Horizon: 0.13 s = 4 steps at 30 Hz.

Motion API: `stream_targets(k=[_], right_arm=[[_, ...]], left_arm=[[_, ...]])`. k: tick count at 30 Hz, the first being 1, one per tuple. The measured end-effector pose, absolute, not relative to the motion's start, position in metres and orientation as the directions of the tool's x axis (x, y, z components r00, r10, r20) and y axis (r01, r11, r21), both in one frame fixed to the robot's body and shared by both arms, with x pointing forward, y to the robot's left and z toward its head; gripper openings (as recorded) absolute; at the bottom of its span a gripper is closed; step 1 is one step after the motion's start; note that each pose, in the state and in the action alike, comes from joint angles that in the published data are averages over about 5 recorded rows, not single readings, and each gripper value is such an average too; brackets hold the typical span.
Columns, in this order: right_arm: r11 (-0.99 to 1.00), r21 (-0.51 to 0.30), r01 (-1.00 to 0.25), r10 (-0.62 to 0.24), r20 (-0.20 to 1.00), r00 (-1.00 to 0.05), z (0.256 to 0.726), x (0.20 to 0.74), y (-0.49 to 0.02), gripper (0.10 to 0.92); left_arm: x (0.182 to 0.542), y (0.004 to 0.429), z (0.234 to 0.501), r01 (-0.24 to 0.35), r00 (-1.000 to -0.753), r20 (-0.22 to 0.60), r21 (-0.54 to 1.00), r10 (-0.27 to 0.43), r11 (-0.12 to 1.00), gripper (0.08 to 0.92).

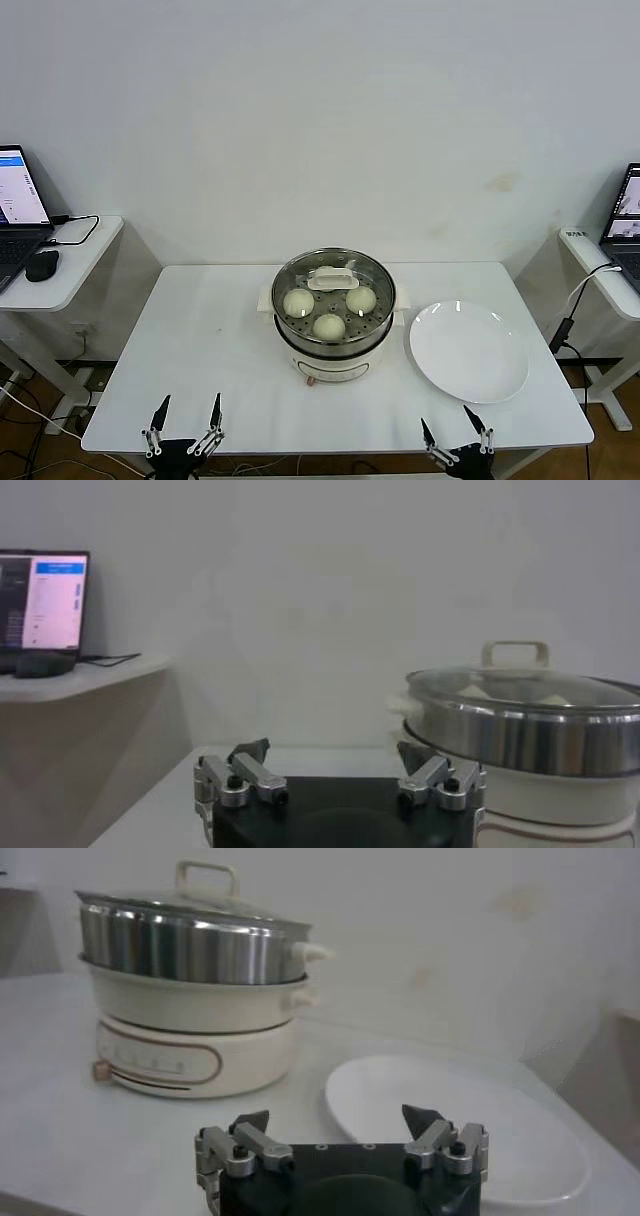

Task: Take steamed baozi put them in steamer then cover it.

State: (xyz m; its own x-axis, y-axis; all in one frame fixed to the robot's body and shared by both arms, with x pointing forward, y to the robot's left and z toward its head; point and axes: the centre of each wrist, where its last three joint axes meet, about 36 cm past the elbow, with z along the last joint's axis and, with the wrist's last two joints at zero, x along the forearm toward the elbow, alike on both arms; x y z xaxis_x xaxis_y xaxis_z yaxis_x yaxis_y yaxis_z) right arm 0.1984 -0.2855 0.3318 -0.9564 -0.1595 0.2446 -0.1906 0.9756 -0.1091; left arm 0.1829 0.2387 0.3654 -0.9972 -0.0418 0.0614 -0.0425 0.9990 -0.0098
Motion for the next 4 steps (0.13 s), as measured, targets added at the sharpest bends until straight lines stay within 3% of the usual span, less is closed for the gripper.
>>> stream_targets(k=[4], right_arm=[[0.976,-0.104,-0.19,-0.159,0.246,-0.956,0.3341,0.1977,-0.2829,0.822]], left_arm=[[0.1798,0.2395,0.3624,-0.05,-0.997,0.066,-0.01,-0.049,0.999,0.823]])
